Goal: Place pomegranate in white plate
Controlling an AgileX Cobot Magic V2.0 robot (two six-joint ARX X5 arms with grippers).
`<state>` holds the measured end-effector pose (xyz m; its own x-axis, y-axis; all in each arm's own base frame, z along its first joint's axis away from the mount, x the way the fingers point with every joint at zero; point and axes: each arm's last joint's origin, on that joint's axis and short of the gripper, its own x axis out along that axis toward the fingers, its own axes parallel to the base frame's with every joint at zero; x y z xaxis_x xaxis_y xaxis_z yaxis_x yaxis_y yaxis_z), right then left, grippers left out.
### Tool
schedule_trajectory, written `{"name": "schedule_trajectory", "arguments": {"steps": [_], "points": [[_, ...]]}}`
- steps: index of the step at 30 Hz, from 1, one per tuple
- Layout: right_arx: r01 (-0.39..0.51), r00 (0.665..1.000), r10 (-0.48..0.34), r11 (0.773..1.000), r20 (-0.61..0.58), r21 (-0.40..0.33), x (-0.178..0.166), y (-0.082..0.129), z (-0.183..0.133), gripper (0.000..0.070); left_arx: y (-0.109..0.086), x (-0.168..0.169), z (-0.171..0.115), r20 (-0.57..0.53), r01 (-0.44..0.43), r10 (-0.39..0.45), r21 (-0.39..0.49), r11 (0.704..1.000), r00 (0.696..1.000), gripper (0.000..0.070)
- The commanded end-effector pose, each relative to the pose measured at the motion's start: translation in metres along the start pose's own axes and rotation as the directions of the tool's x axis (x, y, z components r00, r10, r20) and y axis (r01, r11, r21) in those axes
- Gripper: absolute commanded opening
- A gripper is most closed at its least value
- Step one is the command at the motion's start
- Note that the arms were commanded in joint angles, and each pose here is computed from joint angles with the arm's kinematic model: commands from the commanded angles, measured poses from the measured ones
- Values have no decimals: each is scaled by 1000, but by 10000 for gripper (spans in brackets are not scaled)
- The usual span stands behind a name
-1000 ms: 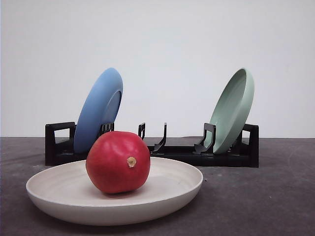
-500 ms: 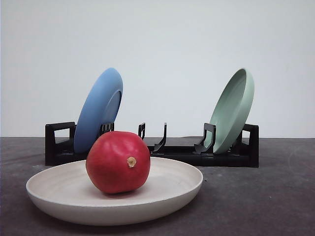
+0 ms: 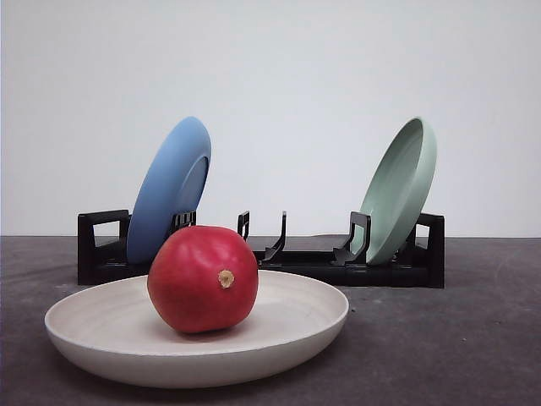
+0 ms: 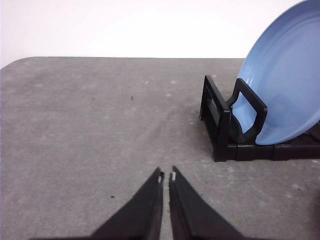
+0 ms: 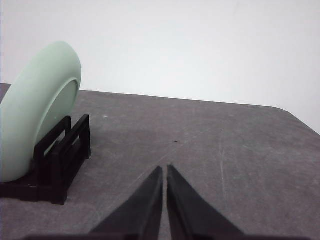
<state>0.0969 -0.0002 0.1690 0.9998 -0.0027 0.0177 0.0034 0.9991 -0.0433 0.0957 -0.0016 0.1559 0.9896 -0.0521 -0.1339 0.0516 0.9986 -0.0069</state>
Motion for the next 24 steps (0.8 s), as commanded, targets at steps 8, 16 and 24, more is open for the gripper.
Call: {"name": "schedule_trajectory", "arguments": {"steps": [8, 16, 24], "points": [[2, 1000, -2, 1000, 5, 17, 0, 0, -1, 8, 0, 1, -2, 6, -4, 4, 8, 1000, 1000, 0], [2, 1000, -2, 1000, 4, 17, 0, 0, -1, 8, 0, 1, -2, 6, -4, 4, 8, 1000, 1000, 0], [2, 1000, -2, 1000, 4, 17, 0, 0, -1, 8, 0, 1, -2, 6, -4, 4, 7, 1000, 1000, 0]]}}
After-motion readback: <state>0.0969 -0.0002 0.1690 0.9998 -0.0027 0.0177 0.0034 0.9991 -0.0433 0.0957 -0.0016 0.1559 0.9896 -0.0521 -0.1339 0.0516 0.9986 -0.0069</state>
